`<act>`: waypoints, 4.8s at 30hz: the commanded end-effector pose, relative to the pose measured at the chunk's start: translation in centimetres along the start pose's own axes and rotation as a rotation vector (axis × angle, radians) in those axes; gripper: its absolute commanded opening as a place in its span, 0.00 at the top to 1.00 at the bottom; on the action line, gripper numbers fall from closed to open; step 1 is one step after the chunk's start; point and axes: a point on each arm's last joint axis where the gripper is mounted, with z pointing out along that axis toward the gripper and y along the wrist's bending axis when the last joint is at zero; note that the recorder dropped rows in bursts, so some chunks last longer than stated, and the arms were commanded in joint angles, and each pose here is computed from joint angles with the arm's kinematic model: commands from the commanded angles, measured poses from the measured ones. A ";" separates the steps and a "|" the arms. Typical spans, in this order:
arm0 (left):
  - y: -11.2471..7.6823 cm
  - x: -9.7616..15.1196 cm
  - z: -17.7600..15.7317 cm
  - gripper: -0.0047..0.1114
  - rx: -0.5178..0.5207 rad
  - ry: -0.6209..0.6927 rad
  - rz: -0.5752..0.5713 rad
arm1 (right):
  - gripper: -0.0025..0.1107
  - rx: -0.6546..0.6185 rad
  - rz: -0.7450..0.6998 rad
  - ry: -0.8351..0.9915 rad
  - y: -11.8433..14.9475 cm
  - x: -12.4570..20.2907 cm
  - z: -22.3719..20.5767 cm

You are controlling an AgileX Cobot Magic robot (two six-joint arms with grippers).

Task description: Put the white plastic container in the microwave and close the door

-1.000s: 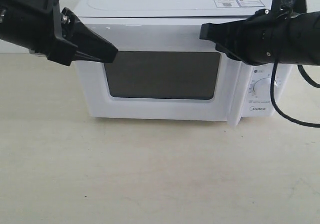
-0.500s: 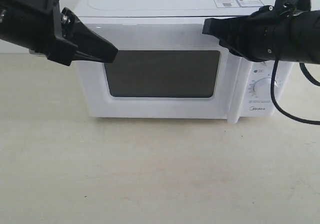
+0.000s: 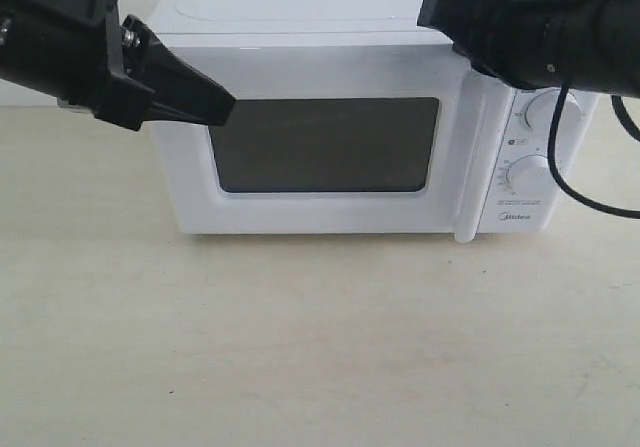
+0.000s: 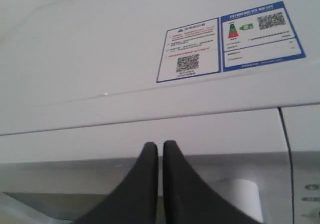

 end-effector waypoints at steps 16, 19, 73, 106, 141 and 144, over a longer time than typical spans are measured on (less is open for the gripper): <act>-6.3 -0.4 -7.4 0.92 0.005 -0.126 -0.072 | 0.98 -0.336 -0.106 -0.062 0.3 3.1 -18.6; -7.8 0.5 -8.5 0.92 0.023 -0.170 -0.085 | 0.98 -0.408 -0.200 -0.037 0.4 4.2 -21.8; -14.8 12.2 -22.0 0.92 -0.916 -0.596 -0.028 | 0.98 -0.411 -0.048 0.107 -2.3 10.2 -30.9; -7.4 25.4 -7.7 0.92 -0.915 -0.586 -0.469 | 0.98 -0.407 -0.053 0.127 -2.4 10.4 -30.9; -7.4 25.4 -7.7 0.92 -0.916 -0.585 -0.467 | 0.98 -0.276 -0.148 -0.594 -2.1 4.8 -32.0; -7.4 25.4 -7.7 0.92 -0.916 -0.585 -0.467 | 0.98 -0.194 -0.219 -0.701 -2.0 4.2 -32.3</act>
